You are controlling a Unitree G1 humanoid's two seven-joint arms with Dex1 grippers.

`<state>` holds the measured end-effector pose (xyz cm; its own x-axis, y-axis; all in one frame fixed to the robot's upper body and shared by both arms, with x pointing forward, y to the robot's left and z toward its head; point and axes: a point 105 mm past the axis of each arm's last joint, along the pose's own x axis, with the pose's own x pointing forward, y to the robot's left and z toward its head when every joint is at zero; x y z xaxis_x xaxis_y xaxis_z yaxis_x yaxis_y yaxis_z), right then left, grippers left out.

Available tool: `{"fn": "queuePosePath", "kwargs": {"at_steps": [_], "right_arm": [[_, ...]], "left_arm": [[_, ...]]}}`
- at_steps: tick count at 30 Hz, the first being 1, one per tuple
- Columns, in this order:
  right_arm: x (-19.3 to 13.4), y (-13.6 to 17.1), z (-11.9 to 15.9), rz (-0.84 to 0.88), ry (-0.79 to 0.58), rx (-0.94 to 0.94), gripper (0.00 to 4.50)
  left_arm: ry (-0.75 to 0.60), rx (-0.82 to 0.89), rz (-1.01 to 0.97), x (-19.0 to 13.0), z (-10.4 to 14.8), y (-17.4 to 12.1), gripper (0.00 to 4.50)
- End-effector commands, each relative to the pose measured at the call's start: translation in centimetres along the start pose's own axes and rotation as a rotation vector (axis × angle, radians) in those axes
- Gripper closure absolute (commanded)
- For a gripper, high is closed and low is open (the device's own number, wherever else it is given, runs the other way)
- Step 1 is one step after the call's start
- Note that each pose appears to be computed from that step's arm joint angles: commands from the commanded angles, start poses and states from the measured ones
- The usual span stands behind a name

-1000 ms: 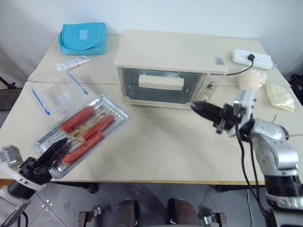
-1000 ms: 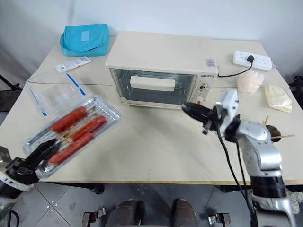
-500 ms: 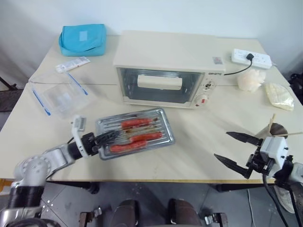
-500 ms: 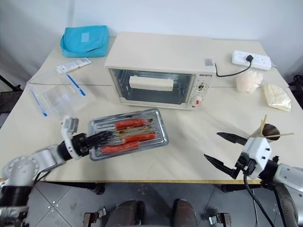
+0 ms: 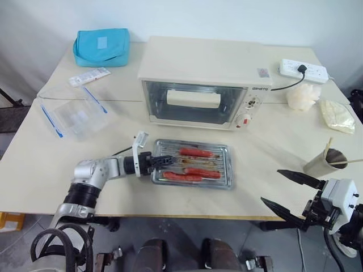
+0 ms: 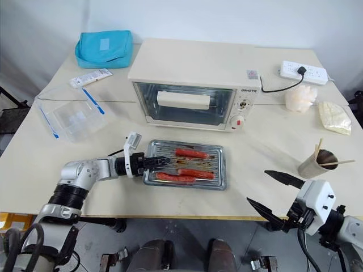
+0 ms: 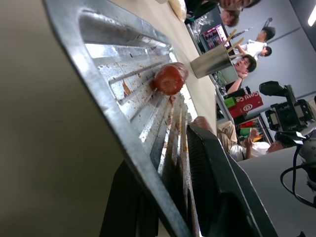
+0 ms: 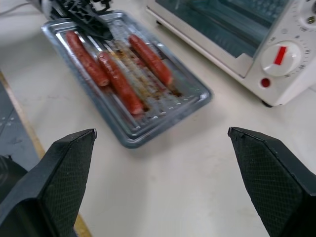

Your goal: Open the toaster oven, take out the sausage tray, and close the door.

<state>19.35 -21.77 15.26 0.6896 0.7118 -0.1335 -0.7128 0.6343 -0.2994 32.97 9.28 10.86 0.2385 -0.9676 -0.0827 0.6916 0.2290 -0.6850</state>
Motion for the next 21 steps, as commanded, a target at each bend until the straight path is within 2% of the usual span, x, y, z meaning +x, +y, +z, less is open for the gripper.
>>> {"fn": "queuePosePath", "kwargs": {"at_steps": [1,6,10,11,17,19,21], "right_arm": [[-0.1,0.2,0.9,-0.006,-0.02,-0.016,0.0],[0.4,0.1,0.9,0.014,-0.028,-0.006,0.0],[0.9,0.1,0.9,0.043,-0.034,-0.004,0.0],[1.0,0.1,0.9,0.054,-0.035,-0.002,0.0],[1.4,0.0,1.2,0.133,-0.028,0.04,0.0],[1.5,-0.2,1.4,0.155,-0.036,0.048,0.0],[1.8,-0.2,1.7,0.187,-0.045,0.049,0.0]], "left_arm": [[0.004,0.013,-0.039,0.7,0.4,-0.9,2.97],[-0.009,0.087,0.021,-1.2,0.8,-1.2,1.47],[-0.019,0.15,0.1,-4.0,1.1,-1.3,0.21],[-0.018,0.178,0.123,-5.0,1.2,-1.3,0.03],[0.031,0.368,0.169,-10.3,0.6,-2.7,0.03],[0.044,0.472,0.176,-11.8,0.5,-3.5,0.03],[0.003,0.685,0.156,-13.3,1.0,-4.8,0.03]]}}
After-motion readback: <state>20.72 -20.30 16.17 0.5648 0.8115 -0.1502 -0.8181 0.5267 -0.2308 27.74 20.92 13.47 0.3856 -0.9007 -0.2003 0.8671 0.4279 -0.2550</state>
